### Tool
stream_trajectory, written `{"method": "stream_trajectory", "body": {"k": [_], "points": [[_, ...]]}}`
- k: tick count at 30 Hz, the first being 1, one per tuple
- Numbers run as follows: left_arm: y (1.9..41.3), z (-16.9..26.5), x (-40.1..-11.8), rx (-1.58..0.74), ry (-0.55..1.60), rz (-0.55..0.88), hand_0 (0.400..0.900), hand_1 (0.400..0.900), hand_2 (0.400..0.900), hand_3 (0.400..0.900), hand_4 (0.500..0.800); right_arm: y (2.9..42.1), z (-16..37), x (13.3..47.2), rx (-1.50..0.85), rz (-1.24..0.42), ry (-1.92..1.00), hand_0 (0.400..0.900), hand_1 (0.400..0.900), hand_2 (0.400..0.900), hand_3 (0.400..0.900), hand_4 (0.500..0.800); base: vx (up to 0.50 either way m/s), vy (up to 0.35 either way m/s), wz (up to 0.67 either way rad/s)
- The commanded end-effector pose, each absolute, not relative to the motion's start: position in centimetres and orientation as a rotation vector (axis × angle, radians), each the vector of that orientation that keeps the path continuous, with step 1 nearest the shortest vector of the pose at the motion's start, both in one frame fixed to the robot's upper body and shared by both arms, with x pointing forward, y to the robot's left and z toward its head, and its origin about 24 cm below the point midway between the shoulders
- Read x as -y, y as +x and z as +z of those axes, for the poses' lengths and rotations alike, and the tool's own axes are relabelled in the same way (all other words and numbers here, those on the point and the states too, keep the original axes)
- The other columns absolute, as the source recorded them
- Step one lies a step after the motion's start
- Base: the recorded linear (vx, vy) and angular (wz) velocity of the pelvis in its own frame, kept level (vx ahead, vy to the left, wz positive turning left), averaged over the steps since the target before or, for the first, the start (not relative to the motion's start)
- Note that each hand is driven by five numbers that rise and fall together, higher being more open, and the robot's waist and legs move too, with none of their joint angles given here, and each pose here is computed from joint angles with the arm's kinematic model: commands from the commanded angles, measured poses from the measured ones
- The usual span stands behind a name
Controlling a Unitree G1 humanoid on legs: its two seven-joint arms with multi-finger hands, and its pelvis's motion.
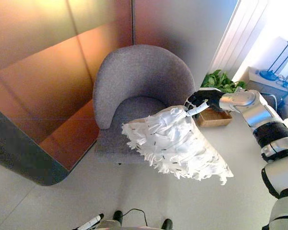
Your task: Pick up the pillow and put it on the sofa.
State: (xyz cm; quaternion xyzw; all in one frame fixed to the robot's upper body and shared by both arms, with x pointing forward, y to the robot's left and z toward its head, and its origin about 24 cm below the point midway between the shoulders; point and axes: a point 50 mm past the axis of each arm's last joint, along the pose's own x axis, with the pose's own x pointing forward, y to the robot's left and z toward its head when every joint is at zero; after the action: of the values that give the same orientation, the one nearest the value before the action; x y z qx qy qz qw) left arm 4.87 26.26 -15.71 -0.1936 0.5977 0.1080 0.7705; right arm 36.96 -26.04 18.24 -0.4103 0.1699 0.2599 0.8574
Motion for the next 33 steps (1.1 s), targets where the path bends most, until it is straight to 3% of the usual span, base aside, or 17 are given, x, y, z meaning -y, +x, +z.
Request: {"method": "stream_trajectory", "body": {"k": [1, 14, 18, 19, 23, 33], "points": [[1.7, -16.0, -26.2, -1.479, -0.368, 0.203, 0.9, 0.9, 0.9, 0.9, 0.8, 38.4, 32.3, 24.3, 0.072, 0.337, -0.77, 0.4, 0.4, 0.4, 0.4, 0.5, 0.062, -0.018, 0.13], [1.1, -15.6, -27.5, -1.456, -0.361, 0.245, 0.9, 0.9, 0.9, 0.9, 0.8, 37.7, 34.2, 29.5, -0.009, 0.016, -0.742, 0.4, 0.4, 0.4, 0.4, 0.5, 0.036, -0.016, 0.11], [1.1, -15.5, -27.7, -1.459, -0.352, 0.236, 0.9, 0.9, 0.9, 0.9, 0.8, 37.0, 35.9, 31.6, 0.0, -0.224, -0.777, 0.4, 0.4, 0.4, 0.4, 0.5, 0.017, -0.012, 0.12], [1.1, -15.5, -27.7, -1.458, -0.352, 0.232, 0.9, 0.9, 0.9, 0.9, 0.8, 36.8, 36.0, 32.1, -0.03, -0.248, -0.778, 0.9, 0.9, 0.9, 0.9, 0.8, 0.008, 0.004, 0.1], [1.7, -15.5, -27.6, -1.445, -0.355, 0.218, 0.9, 0.9, 0.9, 0.9, 0.8, 36.1, 36.4, 33.4, -0.136, -0.319, -0.823, 0.9, 0.9, 0.9, 0.9, 0.8, -0.027, 0.006, 0.05], [1.4, -15.5, -27.5, -1.46, -0.348, 0.203, 0.9, 0.9, 0.9, 0.9, 0.8, 35.2, 36.2, 34.9, -0.202, -0.318, -0.85, 0.9, 0.9, 0.9, 0.9, 0.8, -0.007, 0.003, -0.05]]}}
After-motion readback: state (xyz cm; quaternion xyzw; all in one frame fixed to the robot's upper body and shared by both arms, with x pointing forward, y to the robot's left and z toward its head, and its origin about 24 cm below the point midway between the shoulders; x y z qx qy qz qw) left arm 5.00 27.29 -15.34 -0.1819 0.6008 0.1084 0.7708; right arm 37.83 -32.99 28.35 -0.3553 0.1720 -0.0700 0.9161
